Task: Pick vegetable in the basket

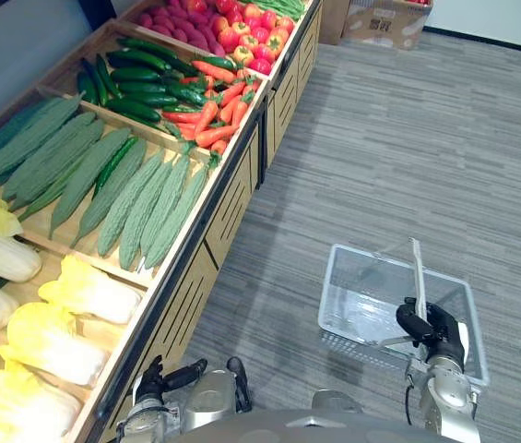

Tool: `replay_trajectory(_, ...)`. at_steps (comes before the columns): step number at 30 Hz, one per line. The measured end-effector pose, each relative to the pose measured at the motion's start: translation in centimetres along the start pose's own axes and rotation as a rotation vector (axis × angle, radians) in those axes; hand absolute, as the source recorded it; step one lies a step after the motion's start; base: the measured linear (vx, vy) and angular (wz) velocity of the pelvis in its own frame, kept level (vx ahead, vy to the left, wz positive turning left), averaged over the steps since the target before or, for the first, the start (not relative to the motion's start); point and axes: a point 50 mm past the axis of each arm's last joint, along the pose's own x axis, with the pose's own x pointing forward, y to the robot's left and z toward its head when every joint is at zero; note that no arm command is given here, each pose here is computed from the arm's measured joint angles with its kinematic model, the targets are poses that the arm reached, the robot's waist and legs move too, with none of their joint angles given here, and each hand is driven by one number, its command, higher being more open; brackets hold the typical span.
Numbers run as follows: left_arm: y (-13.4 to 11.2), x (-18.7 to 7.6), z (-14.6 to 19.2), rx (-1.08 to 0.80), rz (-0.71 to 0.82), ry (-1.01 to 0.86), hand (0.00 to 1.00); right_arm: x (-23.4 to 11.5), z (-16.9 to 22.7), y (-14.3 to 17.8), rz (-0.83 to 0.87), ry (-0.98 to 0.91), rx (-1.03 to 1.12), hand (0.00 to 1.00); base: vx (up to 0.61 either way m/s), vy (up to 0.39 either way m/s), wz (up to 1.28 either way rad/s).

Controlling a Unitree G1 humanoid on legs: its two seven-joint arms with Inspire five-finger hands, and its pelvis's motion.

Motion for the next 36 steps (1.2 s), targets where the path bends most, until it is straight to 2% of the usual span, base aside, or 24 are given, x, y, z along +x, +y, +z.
replay_trajectory(13,0.4,-0.1,-0.5,0.019,0.005,0.012,1.00,-0.1,-0.4,1.7,0.073,0.007,-0.087,0.00,0.04,-0.012,0.11)
replay_trajectory(18,1.4,-0.1,-0.8,0.003,0.036,0.022,1.00,-0.7,-0.8,1.1,0.068,0.017,-0.118,0.00,0.16,0.052,1.18)
replay_trajectory(23,1.6,0.0,-0.7,-0.004,0.043,0.024,1.00,-0.9,2.3,1.7,0.108,-0.123,-0.106,0.00,0.18,-0.114,1.36)
replay_trajectory(27,1.8,-0.1,-0.8,-0.019,0.053,0.029,1.00,-1.8,4.4,3.3,0.192,-0.228,-0.114,0.00,0.21,-0.338,1.63)
replay_trajectory(28,1.9,-0.1,-0.7,-0.030,0.057,0.023,1.00,-2.4,3.8,2.8,0.168,-0.209,-0.108,0.00,0.30,-0.565,1.94)
replay_trajectory(29,1.5,-0.1,-0.9,-0.054,0.054,0.030,1.00,-2.9,2.5,0.7,0.105,-0.162,-0.135,0.00,0.24,-0.472,1.37)
replay_trajectory(31,0.2,-0.4,-1.2,-0.103,0.038,0.042,1.00,-3.2,1.9,-0.6,0.102,-0.127,-0.174,0.00,0.16,-0.505,1.08)
replay_trajectory(36,-0.3,-0.6,-1.1,-0.224,0.055,0.033,1.00,-3.8,2.0,0.5,0.129,-0.117,-0.084,0.00,0.04,-0.311,1.32)
